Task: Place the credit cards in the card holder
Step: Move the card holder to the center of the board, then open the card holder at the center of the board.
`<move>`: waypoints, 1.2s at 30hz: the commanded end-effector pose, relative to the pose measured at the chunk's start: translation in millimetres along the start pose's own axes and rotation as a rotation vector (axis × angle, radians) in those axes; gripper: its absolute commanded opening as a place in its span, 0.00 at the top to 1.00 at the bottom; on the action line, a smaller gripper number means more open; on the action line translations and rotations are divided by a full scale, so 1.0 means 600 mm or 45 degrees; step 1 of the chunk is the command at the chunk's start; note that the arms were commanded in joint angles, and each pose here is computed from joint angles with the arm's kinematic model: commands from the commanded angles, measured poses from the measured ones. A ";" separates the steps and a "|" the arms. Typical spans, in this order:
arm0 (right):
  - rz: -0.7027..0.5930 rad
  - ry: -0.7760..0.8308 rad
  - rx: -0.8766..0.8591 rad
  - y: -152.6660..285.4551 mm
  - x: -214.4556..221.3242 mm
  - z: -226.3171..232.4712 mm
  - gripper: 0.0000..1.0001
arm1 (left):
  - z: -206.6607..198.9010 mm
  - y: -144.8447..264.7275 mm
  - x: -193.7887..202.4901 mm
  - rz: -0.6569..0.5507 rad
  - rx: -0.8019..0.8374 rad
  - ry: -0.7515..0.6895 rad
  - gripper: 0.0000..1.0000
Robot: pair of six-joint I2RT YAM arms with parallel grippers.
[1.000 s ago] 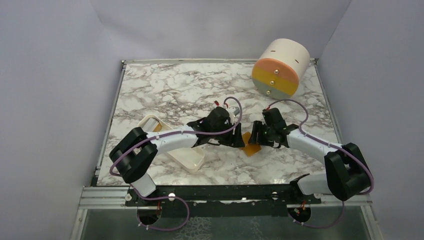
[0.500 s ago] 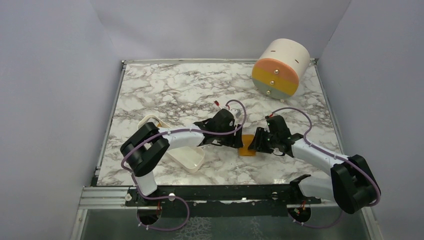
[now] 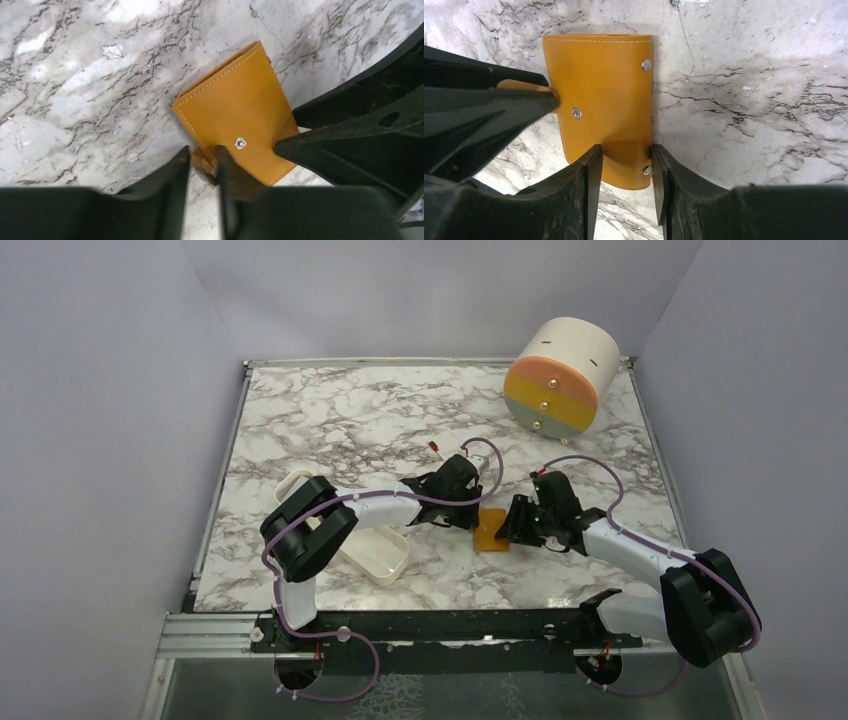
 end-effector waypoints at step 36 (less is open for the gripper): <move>-0.081 -0.200 -0.398 0.073 -0.023 0.092 0.36 | -0.055 0.121 -0.062 -0.275 0.180 0.139 1.00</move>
Point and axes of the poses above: each gripper's point midway between its finger pads, its own y axis back along the fingers, its own z axis along the line the jaws close on, x = y × z, the point moved 6 cm from there along y, back along the fingers, and after that the axes turned 3 degrees about -y, right-handed, at the moved point
